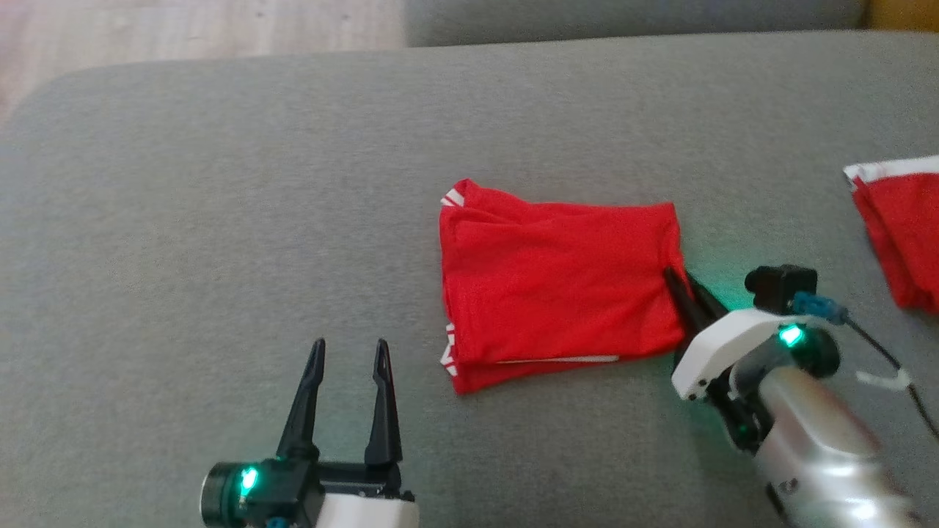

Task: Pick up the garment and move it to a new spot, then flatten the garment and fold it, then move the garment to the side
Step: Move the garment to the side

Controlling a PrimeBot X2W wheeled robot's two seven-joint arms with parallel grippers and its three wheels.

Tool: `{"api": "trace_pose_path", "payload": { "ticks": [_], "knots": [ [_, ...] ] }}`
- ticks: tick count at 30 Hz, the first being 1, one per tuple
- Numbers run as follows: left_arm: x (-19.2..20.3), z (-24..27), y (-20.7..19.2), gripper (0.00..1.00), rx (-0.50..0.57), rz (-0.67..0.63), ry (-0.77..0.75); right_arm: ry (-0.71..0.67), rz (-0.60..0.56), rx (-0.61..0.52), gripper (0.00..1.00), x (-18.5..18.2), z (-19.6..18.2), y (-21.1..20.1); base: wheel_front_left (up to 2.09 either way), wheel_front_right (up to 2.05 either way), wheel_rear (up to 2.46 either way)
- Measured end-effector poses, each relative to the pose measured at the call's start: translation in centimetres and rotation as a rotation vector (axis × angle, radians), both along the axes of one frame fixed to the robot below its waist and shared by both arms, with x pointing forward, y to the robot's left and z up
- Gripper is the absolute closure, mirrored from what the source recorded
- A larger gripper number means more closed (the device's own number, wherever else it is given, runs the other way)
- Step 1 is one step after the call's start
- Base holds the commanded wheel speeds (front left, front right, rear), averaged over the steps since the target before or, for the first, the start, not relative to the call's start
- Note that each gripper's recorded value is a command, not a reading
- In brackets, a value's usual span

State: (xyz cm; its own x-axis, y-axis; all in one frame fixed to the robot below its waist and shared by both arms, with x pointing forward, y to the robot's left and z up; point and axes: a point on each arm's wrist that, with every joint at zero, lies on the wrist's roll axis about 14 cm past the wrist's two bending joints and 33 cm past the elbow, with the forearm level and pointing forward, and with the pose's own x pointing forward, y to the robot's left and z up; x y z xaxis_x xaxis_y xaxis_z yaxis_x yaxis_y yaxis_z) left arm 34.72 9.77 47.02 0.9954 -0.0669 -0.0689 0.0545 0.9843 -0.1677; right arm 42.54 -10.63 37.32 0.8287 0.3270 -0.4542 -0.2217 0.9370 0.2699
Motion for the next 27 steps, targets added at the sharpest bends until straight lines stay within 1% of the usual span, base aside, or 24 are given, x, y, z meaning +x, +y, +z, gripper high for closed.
{"api": "trace_pose_path", "payload": {
  "ticks": [2, 4, 8, 14, 17, 23, 27],
  "knots": [
    [0.7, 0.4, -0.6, 0.00, -0.018, -0.017, -0.012, -0.039, 0.009, -0.049, 1.00, 0.4, 0.4, -1.3, 0.00, 0.00, 0.00],
    [1.2, 0.5, -1.4, 0.00, -0.039, -0.046, -0.016, -0.078, -0.003, -0.102, 1.00, 1.1, 1.1, -3.5, 0.00, 0.00, 0.00],
    [2.8, 1.0, -3.2, 0.00, -0.087, -0.111, -0.035, -0.151, -0.044, -0.221, 1.00, 2.5, 3.2, -9.0, 0.00, 0.00, 0.00],
    [5.1, 0.8, -5.2, 0.00, -0.101, -0.176, -0.051, -0.217, -0.116, -0.406, 1.00, 3.6, 6.7, -17.5, 0.00, 0.00, 0.00],
    [6.1, 0.5, -6.0, 0.00, -0.111, -0.202, -0.050, -0.232, -0.144, -0.488, 1.00, 4.1, 8.4, -21.0, 0.00, 0.00, 0.00],
    [7.1, -0.9, -7.2, 0.00, -0.130, -0.235, -0.024, -0.246, -0.228, -0.594, 1.00, 4.6, 11.5, -26.7, 0.00, 0.00, 0.00],
    [7.5, -1.2, -7.3, 0.00, -0.129, -0.236, -0.019, -0.234, -0.265, -0.616, 1.00, 4.8, 12.2, -28.4, 0.00, 0.00, 0.00]
  ]
}}
